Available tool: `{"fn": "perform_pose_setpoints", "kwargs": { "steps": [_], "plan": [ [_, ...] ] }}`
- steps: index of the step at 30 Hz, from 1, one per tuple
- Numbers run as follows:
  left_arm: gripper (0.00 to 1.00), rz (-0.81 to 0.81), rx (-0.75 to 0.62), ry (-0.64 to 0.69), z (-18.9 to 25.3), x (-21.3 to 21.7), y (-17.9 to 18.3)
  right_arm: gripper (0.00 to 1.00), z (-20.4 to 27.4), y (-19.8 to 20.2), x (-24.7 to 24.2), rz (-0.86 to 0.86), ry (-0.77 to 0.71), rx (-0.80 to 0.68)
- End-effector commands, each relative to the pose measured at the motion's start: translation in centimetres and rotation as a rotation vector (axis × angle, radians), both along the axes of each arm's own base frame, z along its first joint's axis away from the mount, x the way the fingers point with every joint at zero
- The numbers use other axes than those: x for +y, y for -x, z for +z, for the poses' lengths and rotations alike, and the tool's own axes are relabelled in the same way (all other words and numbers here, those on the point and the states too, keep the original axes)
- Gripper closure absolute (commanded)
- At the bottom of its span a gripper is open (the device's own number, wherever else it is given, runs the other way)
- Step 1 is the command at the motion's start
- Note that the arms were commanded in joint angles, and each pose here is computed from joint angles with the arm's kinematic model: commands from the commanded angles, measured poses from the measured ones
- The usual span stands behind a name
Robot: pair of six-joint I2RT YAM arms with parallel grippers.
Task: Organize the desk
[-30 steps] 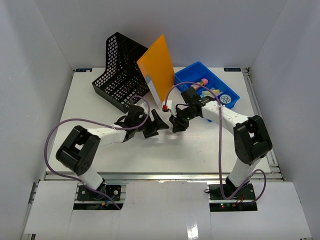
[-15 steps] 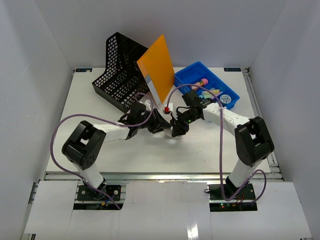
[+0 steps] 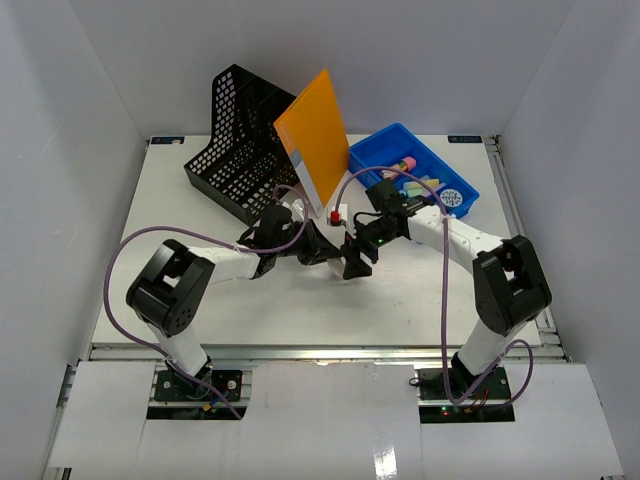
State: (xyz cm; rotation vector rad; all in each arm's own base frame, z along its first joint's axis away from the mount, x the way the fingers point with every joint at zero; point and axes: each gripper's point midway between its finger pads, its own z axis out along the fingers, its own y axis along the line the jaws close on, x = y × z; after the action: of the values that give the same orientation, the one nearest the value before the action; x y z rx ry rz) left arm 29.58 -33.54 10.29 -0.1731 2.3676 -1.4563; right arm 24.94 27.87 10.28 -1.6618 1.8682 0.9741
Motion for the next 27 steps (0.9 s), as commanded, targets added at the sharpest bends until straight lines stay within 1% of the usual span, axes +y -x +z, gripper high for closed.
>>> {"fn": "perform_pose_setpoints", "kwargs": {
  "steps": [1,4,6,8,11,15,19,25,27],
  "plan": [
    [1.0,-0.051,-0.137,-0.038,2.1,0.7,0.0,0.21,5.0,-1.3,-0.5,-0.033,-0.087,-0.097],
    [1.0,-0.136,-0.253,-0.09,2.2,1.2,0.7,0.14,7.5,-2.2,-2.3,-0.045,-0.118,-0.134],
    [1.0,-0.192,-0.304,-0.104,2.3,1.4,1.2,0.09,7.8,-2.2,-3.0,-0.018,-0.116,-0.15],
    [1.0,-0.299,-0.376,-0.079,3.1,1.1,2.4,0.1,7.6,-1.6,-3.4,0.064,-0.119,-0.178],
    [1.0,-0.442,-0.475,-0.032,3.9,0.7,4.2,0.1,7.2,-0.2,-3.2,0.139,-0.151,-0.156],
    [1.0,-0.552,-0.637,-0.033,4.7,0.8,5.6,0.1,7.1,-0.1,-2.4,0.165,-0.178,-0.153],
    [1.0,-0.576,-0.746,-0.027,6.4,1.1,6.3,0.1,6.9,0.1,-1.6,0.177,-0.198,-0.147],
    [1.0,-0.583,-0.826,-0.024,7.8,0.9,6.3,0.1,6.3,0.7,-0.1,0.179,-0.211,-0.126],
    [1.0,-0.588,-0.835,-0.021,8.0,0.8,6.3,0.08,6.4,0.6,0.5,0.178,-0.223,-0.137]
  ]
}}
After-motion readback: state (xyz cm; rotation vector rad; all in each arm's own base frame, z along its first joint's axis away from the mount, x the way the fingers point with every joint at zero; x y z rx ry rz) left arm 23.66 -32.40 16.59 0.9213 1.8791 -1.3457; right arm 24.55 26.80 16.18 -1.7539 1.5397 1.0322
